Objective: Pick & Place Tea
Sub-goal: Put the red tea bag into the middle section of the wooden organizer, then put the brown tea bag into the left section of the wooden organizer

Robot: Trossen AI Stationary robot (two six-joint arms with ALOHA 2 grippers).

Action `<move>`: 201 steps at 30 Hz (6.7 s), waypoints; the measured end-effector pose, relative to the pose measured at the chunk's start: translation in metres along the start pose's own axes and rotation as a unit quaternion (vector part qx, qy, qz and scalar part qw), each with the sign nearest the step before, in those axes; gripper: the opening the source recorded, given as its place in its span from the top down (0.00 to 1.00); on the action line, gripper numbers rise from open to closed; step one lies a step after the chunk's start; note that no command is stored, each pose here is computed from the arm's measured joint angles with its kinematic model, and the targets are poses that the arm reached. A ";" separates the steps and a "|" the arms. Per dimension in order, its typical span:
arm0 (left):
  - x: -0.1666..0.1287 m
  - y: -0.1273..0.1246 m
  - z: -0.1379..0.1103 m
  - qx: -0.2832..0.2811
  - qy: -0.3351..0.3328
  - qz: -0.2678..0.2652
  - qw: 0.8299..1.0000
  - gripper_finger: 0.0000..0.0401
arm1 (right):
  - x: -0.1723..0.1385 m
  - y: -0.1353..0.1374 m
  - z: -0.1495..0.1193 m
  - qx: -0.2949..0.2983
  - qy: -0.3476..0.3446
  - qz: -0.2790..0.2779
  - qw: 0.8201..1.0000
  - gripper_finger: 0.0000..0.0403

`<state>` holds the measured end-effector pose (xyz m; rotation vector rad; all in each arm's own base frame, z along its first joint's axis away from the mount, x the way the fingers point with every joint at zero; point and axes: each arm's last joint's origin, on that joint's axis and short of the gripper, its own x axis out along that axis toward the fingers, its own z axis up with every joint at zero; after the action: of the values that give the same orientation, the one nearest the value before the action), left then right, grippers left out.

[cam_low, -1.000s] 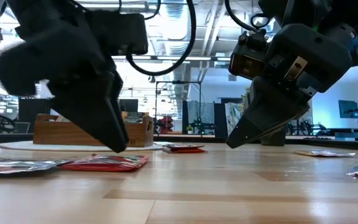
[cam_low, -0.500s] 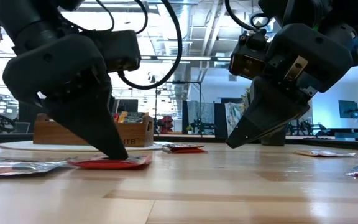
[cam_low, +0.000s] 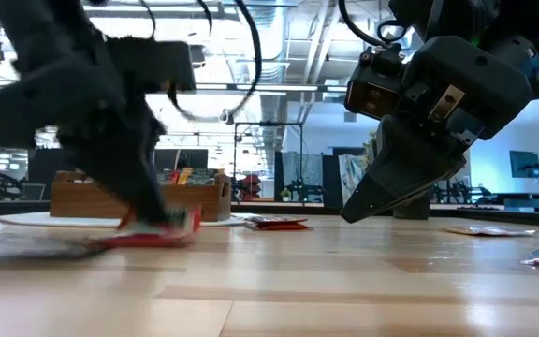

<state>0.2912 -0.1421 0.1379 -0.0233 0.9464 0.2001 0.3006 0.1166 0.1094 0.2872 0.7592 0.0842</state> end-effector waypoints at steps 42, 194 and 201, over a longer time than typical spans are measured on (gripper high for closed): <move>-0.029 0.111 -0.048 0.215 0.011 0.449 0.867 1.00 | 0.000 0.000 0.001 -0.008 -0.005 0.000 1.000 1.00; 0.042 0.034 0.090 -0.097 -0.288 -0.059 0.951 0.56 | -0.117 -0.027 -0.044 0.070 -0.041 -0.140 0.987 1.00; 0.086 0.036 0.100 -0.084 -0.296 -0.108 0.945 0.63 | -0.116 -0.046 -0.046 0.118 0.003 -0.209 0.971 0.94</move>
<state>0.4138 -0.0827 0.1291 -0.2127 0.3185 0.0738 0.1835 0.0621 0.1412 0.3472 0.8226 -0.4071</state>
